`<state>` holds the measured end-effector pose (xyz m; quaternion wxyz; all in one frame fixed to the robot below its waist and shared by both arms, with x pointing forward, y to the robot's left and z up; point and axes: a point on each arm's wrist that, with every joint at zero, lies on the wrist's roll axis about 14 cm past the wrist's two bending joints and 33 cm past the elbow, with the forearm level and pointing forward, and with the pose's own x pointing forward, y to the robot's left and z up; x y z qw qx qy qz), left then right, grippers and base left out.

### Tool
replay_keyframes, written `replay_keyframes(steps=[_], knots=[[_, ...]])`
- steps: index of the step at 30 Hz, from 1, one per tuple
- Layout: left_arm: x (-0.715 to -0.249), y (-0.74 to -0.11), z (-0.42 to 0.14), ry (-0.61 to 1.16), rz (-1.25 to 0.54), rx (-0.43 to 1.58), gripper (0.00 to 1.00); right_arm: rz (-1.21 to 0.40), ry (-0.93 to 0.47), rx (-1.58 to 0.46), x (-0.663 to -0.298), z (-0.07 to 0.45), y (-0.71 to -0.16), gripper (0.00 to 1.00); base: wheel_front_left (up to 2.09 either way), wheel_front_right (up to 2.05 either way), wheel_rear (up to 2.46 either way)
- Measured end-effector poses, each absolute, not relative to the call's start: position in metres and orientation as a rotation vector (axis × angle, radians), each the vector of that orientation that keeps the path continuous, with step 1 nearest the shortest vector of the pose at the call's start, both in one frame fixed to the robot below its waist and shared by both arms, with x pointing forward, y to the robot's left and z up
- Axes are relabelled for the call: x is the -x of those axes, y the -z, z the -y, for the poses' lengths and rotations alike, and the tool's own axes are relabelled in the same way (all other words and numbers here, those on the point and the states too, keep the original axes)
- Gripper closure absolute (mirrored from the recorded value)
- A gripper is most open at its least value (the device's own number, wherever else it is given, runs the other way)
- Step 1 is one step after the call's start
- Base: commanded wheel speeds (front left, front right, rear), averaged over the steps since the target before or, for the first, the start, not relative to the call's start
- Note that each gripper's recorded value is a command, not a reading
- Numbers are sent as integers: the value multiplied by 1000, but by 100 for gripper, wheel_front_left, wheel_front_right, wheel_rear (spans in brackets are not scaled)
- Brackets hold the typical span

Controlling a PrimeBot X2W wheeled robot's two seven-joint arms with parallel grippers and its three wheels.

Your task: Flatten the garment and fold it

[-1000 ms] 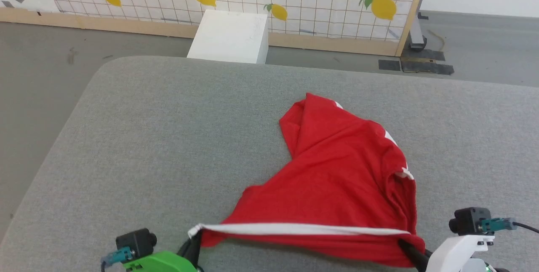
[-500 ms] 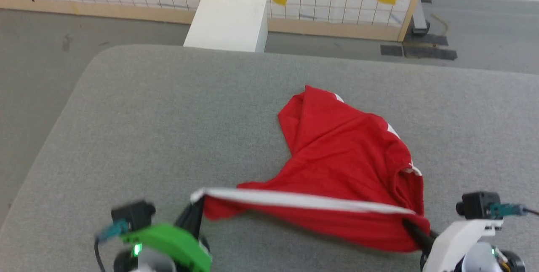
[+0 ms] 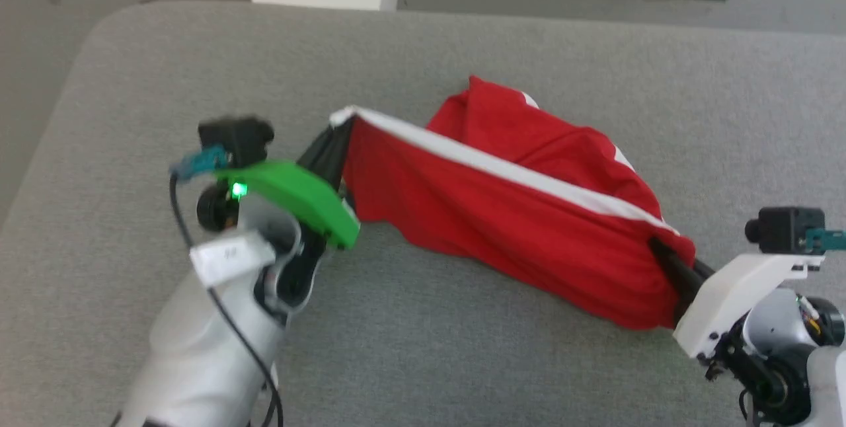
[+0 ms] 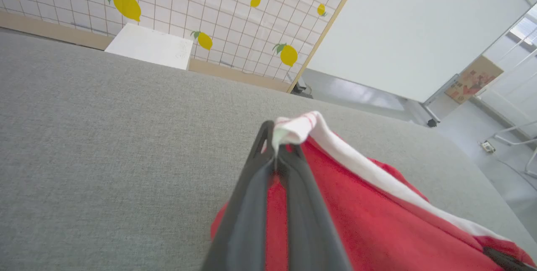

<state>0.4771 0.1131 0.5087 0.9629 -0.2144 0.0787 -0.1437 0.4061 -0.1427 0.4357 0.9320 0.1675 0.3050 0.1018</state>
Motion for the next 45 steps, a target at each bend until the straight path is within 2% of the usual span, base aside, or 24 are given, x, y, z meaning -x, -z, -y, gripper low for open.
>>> replay_keyframes(steps=[10, 15, 23, 31, 32, 33, 34, 40, 45], knots=[[-552, -487, -66, 408, -254, 339, 100, -627, -128, -396, -426, 164, -412, 100, 0, 0, 0], [-574, -464, -47, 436, -322, 322, 100, -635, -104, -419, -431, 169, -399, 100, 0, 0, 0], [-593, -431, -22, 476, -402, 308, 100, -650, -61, -444, -430, 179, -380, 100, 0, 0, 0], [-590, -387, -7, 489, -519, 300, 100, -654, -47, -454, -431, 182, -372, 100, 0, 0, 0], [-591, -385, -6, 489, -524, 302, 82, -655, -46, -457, -431, 182, -371, 100, 0, 0, 0], [-591, -384, -5, 488, -526, 304, 14, -656, -46, -460, -431, 182, -371, 68, 0, 0, 0], [-593, -384, -5, 486, -522, 305, 0, -657, -49, -459, -431, 181, -371, 0, 0, 0, 0], [-593, -396, -7, 475, -488, 315, 0, -627, -75, -463, -434, 174, -380, 0, 0, 0, 0], [-595, -427, -15, 465, -396, 298, 0, -610, -39, -464, -424, 186, -387, 0, 0, 0, 0]])
